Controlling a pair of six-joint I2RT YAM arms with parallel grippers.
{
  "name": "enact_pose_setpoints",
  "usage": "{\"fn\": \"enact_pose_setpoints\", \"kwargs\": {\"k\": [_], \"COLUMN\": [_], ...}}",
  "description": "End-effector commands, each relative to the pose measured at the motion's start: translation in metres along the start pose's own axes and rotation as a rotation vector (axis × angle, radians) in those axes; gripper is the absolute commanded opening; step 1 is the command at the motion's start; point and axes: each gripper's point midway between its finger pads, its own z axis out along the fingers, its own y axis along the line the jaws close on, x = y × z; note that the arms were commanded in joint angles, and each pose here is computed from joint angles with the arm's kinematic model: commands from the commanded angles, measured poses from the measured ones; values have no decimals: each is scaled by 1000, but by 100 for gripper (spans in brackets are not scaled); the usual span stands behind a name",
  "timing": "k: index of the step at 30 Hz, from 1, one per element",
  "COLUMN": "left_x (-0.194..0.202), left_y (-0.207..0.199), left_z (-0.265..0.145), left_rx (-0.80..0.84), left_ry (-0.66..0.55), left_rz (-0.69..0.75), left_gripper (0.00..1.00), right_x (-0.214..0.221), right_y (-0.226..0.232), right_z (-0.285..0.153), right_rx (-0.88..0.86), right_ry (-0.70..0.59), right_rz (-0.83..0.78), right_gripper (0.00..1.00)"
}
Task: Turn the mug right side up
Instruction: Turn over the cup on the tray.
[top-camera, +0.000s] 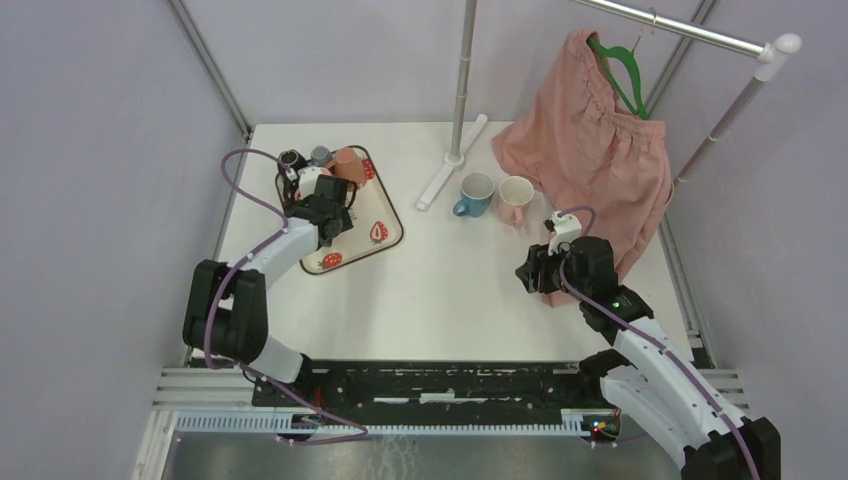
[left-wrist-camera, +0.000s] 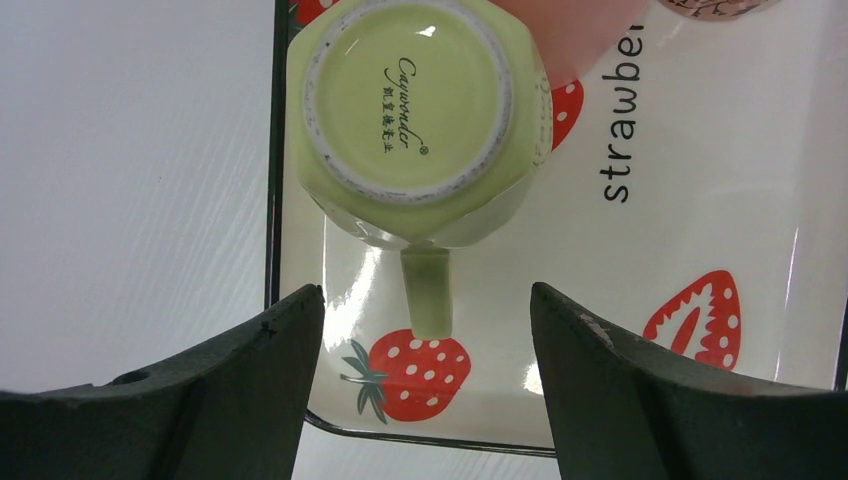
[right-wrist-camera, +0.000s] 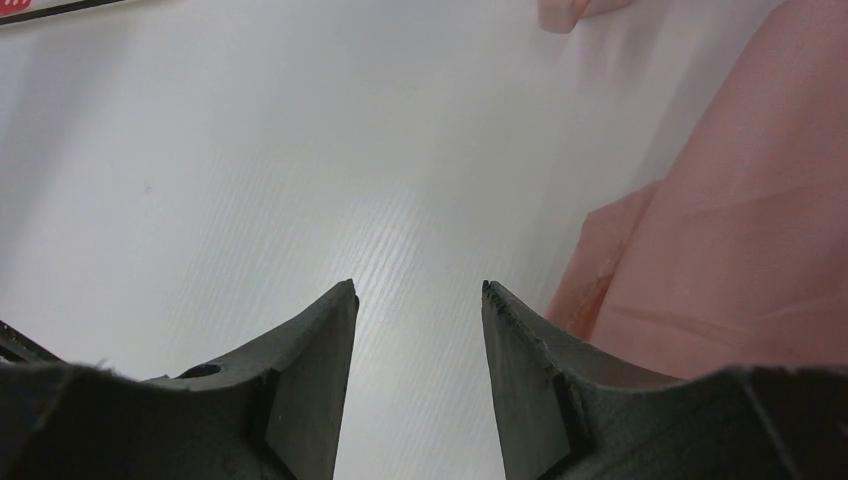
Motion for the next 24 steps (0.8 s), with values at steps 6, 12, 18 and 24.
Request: {"fn": "enact_pose_setpoints", "kwargs": {"k": [6, 12, 18, 24], "left_x": [-26, -29, -28, -27], "left_y": [-11, -13, -11, -10], "left_z": [9, 12, 17, 23], "left_rx": [5, 21, 36, 48], "left_ry": [-73, -77, -66, -54], "left_rz": [-104, -106, -110, -106], "left_gripper": [76, 70, 61, 52], "right_x": [-2, -1, 1, 1], "right_y": [-1, -1, -1, -1], "right_z": [1, 1, 1, 2], "right_rx": [-2, -4, -3, -3], "right_ry": [-13, -11, -5, -4], "right_rz": [-18, -19, -14, -12], "right_gripper": [56, 56, 56, 56]}}
